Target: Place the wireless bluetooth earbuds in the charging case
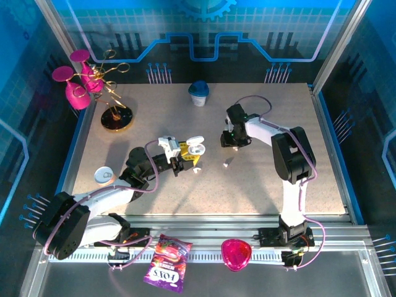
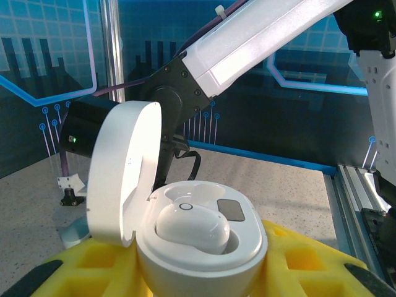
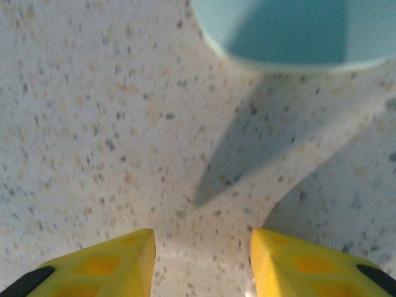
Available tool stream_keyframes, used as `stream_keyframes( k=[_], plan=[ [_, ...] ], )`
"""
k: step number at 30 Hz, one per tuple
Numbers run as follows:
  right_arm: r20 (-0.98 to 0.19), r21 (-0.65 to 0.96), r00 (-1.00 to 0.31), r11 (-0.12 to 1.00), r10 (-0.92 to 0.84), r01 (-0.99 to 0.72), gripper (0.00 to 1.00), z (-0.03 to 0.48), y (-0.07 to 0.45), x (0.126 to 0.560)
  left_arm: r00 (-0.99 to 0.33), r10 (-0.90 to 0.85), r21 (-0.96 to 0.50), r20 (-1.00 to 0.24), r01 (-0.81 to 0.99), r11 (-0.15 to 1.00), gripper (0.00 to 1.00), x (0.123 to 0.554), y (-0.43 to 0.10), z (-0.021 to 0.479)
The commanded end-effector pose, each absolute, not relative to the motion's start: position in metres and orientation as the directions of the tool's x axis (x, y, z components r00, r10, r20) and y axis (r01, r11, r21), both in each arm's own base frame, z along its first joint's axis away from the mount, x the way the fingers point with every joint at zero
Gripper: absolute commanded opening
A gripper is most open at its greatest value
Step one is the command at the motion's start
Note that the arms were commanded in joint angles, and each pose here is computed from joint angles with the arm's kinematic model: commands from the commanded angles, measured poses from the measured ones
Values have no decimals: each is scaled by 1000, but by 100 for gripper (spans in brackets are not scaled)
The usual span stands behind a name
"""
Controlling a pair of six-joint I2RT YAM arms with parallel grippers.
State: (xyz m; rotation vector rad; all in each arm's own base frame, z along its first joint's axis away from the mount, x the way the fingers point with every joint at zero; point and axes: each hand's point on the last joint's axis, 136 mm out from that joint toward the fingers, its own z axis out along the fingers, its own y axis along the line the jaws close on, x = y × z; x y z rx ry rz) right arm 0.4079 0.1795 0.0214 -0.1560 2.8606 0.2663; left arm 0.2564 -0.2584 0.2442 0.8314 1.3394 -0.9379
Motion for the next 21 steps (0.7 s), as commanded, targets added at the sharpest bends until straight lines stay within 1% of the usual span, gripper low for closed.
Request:
stream_keyframes(
  k=[1, 8, 12, 17, 21],
  plan=[
    [-234, 113, -962, 978, -142, -172, 44, 30, 174, 384, 25, -79, -7, -997, 921, 389, 24, 249, -259, 249],
    [-217, 110, -961, 974, -170, -197, 44, 35, 172, 366, 21, -75, -9, -997, 922, 387, 24, 249, -259, 246],
    [-202, 136, -960, 966, -193, -222, 45, 39, 176, 356, 21, -75, -10, -997, 920, 393, 25, 250, -259, 246],
    [-170, 73, -961, 969, -220, -235, 48, 35, 166, 347, 20, -76, -11, -997, 922, 388, 25, 250, -260, 246],
    [-172, 88, -962, 969, -211, -229, 49, 37, 168, 339, 18, -75, -13, -997, 921, 389, 25, 251, -260, 245]
  ],
)
